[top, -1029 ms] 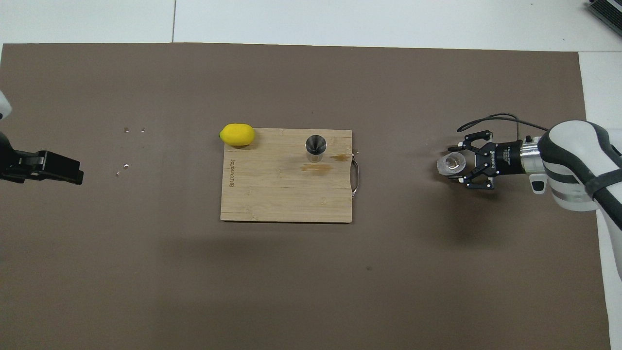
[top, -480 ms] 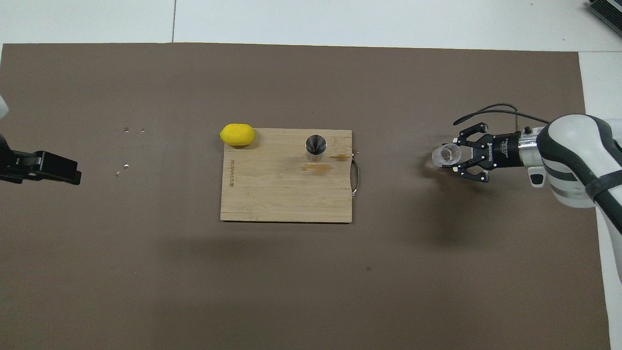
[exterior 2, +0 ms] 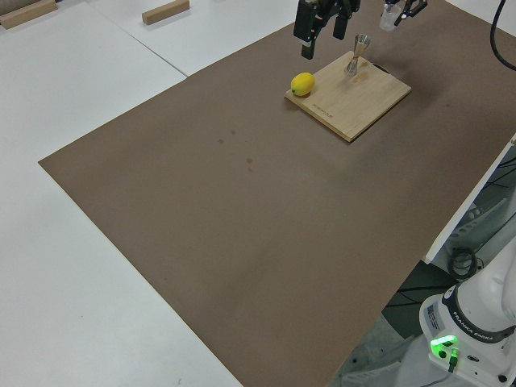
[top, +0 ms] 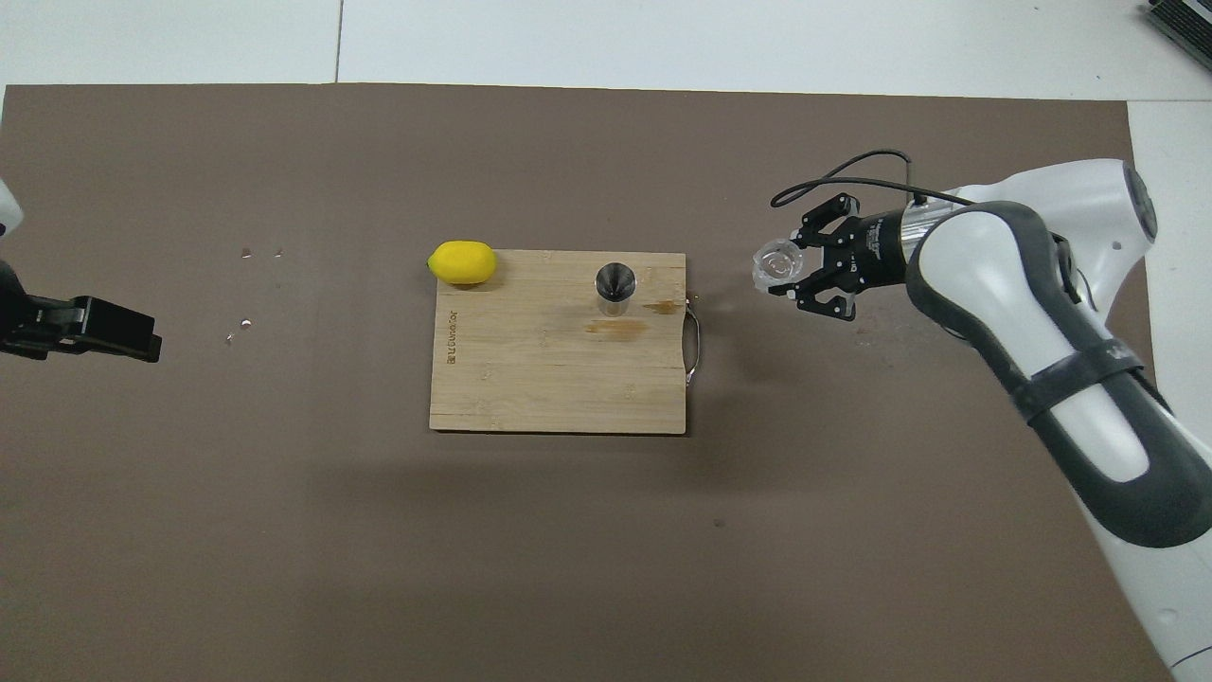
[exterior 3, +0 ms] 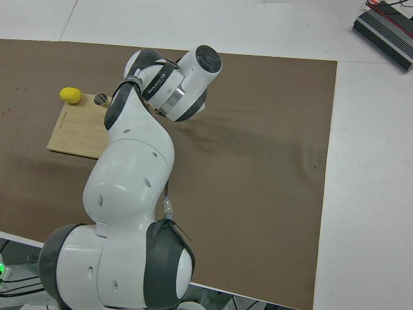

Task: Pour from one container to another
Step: 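Lift the glass cup with the right gripper over the metal cup, then tilt the glass cup with the right gripper into the metal cup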

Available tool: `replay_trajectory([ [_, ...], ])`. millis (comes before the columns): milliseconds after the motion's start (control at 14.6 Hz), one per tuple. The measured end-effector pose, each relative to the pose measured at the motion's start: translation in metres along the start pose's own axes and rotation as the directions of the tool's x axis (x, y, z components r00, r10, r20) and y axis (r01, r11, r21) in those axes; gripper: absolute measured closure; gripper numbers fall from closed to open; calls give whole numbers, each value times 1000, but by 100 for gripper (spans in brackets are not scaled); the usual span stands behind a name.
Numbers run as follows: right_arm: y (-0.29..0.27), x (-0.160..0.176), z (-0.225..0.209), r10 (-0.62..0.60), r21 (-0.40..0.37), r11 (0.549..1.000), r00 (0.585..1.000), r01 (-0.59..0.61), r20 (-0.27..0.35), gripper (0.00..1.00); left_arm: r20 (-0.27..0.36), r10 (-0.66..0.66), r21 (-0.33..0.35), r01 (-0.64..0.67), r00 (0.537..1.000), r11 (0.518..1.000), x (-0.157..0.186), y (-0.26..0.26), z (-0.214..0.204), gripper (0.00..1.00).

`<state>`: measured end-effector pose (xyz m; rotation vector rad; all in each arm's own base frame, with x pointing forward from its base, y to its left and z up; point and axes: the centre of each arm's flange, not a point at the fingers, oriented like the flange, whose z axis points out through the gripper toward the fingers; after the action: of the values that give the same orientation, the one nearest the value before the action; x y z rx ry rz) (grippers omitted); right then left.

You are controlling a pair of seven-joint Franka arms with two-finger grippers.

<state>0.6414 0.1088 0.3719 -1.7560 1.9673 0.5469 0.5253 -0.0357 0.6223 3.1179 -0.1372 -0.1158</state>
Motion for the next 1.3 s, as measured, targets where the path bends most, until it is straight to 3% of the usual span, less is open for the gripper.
replay_trajectory([
  [137, 0, -34, 5, 12, 2, 1000, 999, -12, -38, 50, -22, 0, 1, 0, 1000, 1000, 2, 0, -2, 0],
  [343, 0, -62, 14, 17, 8, 1000, 995, -16, -97, 50, -115, 10, 4, -10, 993, 1000, 13, 5, -8, 0],
  [480, 1, -83, 24, 16, 11, 1000, 990, -14, -142, 50, -136, 15, 5, -14, 991, 1000, 15, 8, -10, 0],
  [1303, 27, -163, 61, -163, 3, 985, 939, 172, -302, 50, -117, 12, 4, -12, 993, 1000, 9, 7, -12, 0],
])
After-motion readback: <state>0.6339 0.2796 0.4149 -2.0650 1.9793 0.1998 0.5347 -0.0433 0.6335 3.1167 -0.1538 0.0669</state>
